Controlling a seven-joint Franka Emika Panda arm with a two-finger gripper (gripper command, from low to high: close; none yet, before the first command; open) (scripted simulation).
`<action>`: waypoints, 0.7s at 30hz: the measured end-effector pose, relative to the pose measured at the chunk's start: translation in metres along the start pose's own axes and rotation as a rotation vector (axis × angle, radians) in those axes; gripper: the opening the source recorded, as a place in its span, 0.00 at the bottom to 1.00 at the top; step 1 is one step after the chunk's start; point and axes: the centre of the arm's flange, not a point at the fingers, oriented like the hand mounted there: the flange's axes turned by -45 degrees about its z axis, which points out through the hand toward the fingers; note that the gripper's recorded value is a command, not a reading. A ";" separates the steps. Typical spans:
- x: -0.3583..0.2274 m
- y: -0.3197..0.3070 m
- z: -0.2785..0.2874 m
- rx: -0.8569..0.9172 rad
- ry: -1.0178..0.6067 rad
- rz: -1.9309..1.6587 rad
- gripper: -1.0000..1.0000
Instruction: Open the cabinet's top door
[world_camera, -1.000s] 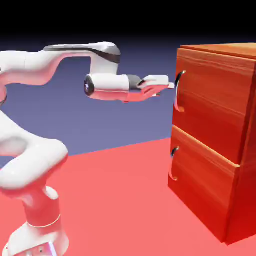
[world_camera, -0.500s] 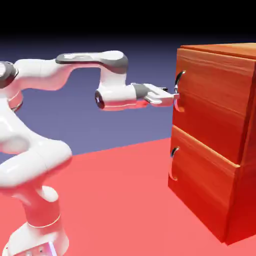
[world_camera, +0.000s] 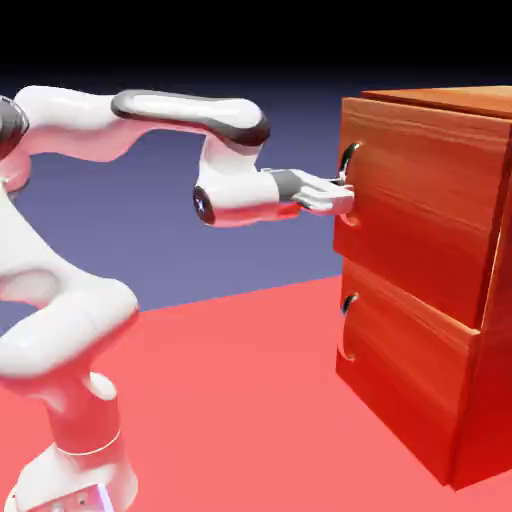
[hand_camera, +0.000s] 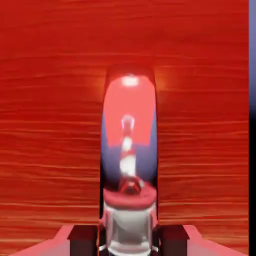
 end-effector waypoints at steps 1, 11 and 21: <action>0.000 -0.001 -0.003 -0.009 -0.001 0.000 0.00; 0.000 -0.021 -0.039 -0.127 -0.002 0.001 0.00; 0.000 -0.054 -0.084 -0.290 -0.001 -0.001 0.00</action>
